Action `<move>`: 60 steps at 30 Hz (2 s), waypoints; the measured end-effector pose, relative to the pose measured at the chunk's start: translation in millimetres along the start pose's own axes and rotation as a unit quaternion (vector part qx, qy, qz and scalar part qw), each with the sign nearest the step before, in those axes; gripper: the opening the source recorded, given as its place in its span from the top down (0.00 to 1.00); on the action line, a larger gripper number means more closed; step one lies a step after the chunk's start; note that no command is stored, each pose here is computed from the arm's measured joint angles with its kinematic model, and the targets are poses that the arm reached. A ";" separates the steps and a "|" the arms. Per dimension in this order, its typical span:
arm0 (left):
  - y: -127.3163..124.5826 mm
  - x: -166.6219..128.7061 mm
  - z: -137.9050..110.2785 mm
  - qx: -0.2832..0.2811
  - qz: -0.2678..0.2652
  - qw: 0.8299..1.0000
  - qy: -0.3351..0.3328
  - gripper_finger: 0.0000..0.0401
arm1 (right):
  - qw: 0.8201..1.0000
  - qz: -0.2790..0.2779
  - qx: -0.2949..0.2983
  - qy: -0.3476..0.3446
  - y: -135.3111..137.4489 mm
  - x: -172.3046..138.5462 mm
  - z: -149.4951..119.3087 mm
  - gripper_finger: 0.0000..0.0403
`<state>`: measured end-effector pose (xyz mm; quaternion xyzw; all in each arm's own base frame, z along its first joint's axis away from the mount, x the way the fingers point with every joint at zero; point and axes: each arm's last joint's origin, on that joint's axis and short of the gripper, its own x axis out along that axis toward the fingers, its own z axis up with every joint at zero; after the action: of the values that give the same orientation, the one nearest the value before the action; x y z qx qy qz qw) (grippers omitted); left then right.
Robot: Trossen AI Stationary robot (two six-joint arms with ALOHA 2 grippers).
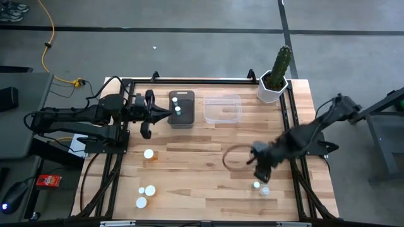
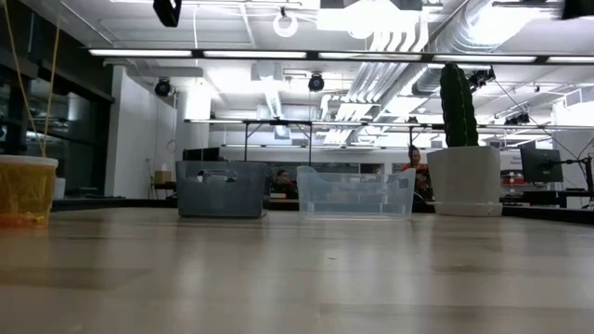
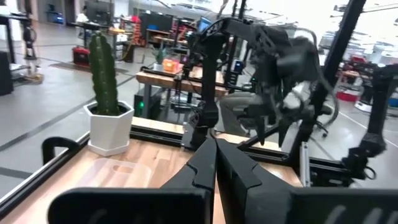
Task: Pick and place medicine bottles into bin by pill shape (circle, oval)
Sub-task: Put the blue capsule bottle into the transparent bin
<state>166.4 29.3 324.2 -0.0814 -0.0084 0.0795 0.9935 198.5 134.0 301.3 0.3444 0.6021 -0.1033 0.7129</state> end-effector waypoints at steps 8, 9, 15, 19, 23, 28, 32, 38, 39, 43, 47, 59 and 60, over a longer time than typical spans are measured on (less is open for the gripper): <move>0.2 0.0 -2.5 0.008 -0.002 1.000 0.014 1.00 | 0.973 -0.101 0.207 0.023 18.6 49.1 -37.3 0.58; 0.2 0.1 -2.5 0.012 -0.002 1.000 0.013 1.00 | 0.969 -0.112 0.217 0.023 19.4 53.8 -38.8 0.58; 0.2 0.1 -2.2 0.014 -0.001 1.000 0.011 1.00 | 0.958 -0.159 0.236 0.016 20.1 74.3 -37.4 0.61; 0.2 0.1 -2.2 0.013 -0.001 1.000 0.011 1.00 | 0.951 -0.197 0.239 0.014 16.4 81.7 -35.5 0.59; 0.2 0.1 -2.2 0.010 -0.001 1.000 0.011 1.00 | 0.951 -0.197 0.240 0.013 15.7 79.7 -35.9 0.52; 0.2 0.1 -2.2 0.009 -0.001 1.000 0.011 1.00 | 0.948 -0.205 0.243 0.017 11.6 83.6 -37.3 0.41; 0.2 0.1 -2.2 0.009 -0.001 1.000 0.011 1.00 | 0.947 -0.194 0.254 0.016 7.5 93.2 -35.5 0.38; 0.2 0.1 -2.2 0.009 -0.001 1.000 0.011 1.00 | 0.943 -0.193 0.270 0.024 -2.0 106.5 -35.1 0.39; 0.2 0.1 -2.2 0.009 -0.001 1.000 0.011 1.00 | 0.943 -0.192 0.272 0.024 -2.9 108.1 -35.0 0.39; 0.2 0.1 -2.2 0.009 0.000 1.000 0.011 1.00 | 0.943 -0.181 0.276 0.032 -5.4 114.2 -34.3 0.39; 0.4 0.1 -2.2 0.009 0.002 1.000 0.011 1.00 | 0.940 -0.181 0.289 0.030 -8.3 117.1 -33.6 0.39; 0.5 0.1 -2.2 0.014 0.003 1.000 0.010 1.00 | 0.935 -0.189 0.300 0.025 -11.5 117.6 -30.1 0.46; 0.5 0.1 -2.2 0.014 0.003 1.000 0.010 1.00 | 0.935 -0.189 0.299 0.025 -11.4 117.6 -30.1 0.48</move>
<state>166.5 29.4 322.0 -0.0680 0.0033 0.0820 0.9943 198.2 175.5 186.7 0.4243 0.6149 -0.4029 0.5287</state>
